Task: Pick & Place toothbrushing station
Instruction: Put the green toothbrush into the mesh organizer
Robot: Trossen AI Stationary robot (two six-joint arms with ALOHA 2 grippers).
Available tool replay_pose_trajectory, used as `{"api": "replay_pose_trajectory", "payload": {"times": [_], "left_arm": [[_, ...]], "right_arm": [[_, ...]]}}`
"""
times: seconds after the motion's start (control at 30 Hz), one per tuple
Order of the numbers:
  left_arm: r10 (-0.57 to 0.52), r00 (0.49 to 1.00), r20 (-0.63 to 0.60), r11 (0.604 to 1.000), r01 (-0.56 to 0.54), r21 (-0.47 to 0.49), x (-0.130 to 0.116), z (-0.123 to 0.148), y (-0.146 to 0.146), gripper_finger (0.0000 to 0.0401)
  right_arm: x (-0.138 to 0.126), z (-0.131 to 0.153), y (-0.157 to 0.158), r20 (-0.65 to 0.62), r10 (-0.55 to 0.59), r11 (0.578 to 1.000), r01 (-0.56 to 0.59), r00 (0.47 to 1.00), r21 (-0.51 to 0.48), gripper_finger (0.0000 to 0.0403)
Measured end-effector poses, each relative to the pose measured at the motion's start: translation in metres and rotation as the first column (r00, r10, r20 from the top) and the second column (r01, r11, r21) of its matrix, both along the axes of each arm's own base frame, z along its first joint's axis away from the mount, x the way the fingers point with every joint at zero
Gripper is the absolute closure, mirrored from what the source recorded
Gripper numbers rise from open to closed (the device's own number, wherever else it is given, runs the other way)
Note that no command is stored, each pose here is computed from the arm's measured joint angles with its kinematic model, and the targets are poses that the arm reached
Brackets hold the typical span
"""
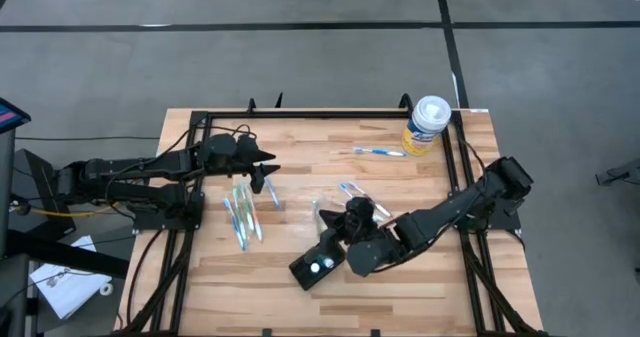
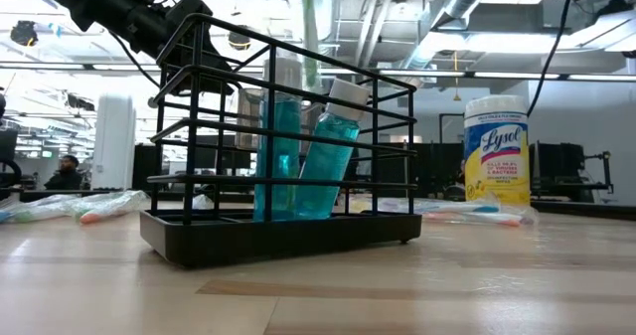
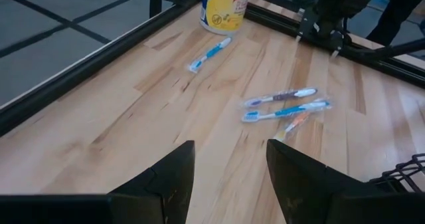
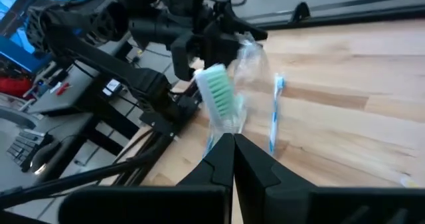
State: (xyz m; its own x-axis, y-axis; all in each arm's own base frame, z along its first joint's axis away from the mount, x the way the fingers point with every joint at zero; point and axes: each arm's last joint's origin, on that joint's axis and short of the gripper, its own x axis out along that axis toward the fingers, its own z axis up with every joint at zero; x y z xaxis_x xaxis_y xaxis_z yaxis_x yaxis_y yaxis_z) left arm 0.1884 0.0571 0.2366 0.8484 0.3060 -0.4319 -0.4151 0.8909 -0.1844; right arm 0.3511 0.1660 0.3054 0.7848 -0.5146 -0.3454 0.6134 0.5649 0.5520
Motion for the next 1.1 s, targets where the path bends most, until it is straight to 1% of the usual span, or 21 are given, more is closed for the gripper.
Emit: {"api": "replay_pose_trajectory", "payload": {"times": [0.33, 0.4, 0.5, 0.57, 0.7, 0.77, 0.83, 1.0, 1.1], "left_arm": [[-0.007, 1.000, -0.007, 1.000, 0.007, 0.013, 0.000, 0.000, 0.000, 0.0219], [-0.006, 1.000, -0.007, 1.000, 0.007, 0.013, 0.000, 0.000, 0.000, 0.0219], [-0.006, 1.000, -0.007, 1.000, 0.006, 0.012, 0.000, 0.000, 0.000, 0.0219], [-0.006, 1.000, -0.007, 1.000, 0.006, 0.012, 0.000, 0.000, 0.000, 0.0219], [-0.006, 1.000, -0.007, 1.000, 0.006, 0.012, 0.000, 0.000, 0.000, 0.0219], [-0.006, 1.000, -0.007, 1.000, 0.006, 0.011, 0.000, 0.000, 0.000, 0.0219], [-0.008, 1.000, -0.007, 1.000, 0.008, 0.010, 0.000, 0.000, 0.000, 0.0219], [-0.012, 1.000, -0.007, 1.000, 0.012, 0.008, 0.000, 0.000, 0.000, 0.0219], [-0.012, 1.000, -0.008, 1.000, 0.012, 0.008, 0.000, 0.000, 0.000, 0.0219]], "right_arm": [[-0.001, 0.001, 0.001, -0.003, 0.011, 1.000, -0.011, 1.000, 0.010, 0.0403], [0.001, -0.006, 0.004, -0.003, 0.013, 1.000, -0.013, 1.000, 0.012, 0.0403], [0.002, -0.026, 0.007, -0.020, 0.007, 0.999, -0.006, 1.000, 0.032, 0.0403], [0.004, -0.033, 0.012, 0.026, 0.006, 0.998, -0.008, 1.000, 0.068, 0.0403], [0.004, -0.047, 0.015, 0.023, 0.012, 0.997, -0.014, 1.000, 0.070, 0.0403], [0.004, -0.045, 0.014, 0.036, 0.004, 0.998, -0.006, 0.999, 0.070, 0.0403], [0.001, -0.038, 0.012, 0.034, 0.009, 0.999, -0.011, 0.999, 0.048, 0.0403], [-0.002, -0.016, -0.003, 0.040, 0.011, 1.000, -0.011, 0.999, -0.005, 0.0403], [-0.004, -0.008, -0.011, 0.037, 0.008, 1.000, -0.007, 0.999, -0.029, 0.0403]]}}
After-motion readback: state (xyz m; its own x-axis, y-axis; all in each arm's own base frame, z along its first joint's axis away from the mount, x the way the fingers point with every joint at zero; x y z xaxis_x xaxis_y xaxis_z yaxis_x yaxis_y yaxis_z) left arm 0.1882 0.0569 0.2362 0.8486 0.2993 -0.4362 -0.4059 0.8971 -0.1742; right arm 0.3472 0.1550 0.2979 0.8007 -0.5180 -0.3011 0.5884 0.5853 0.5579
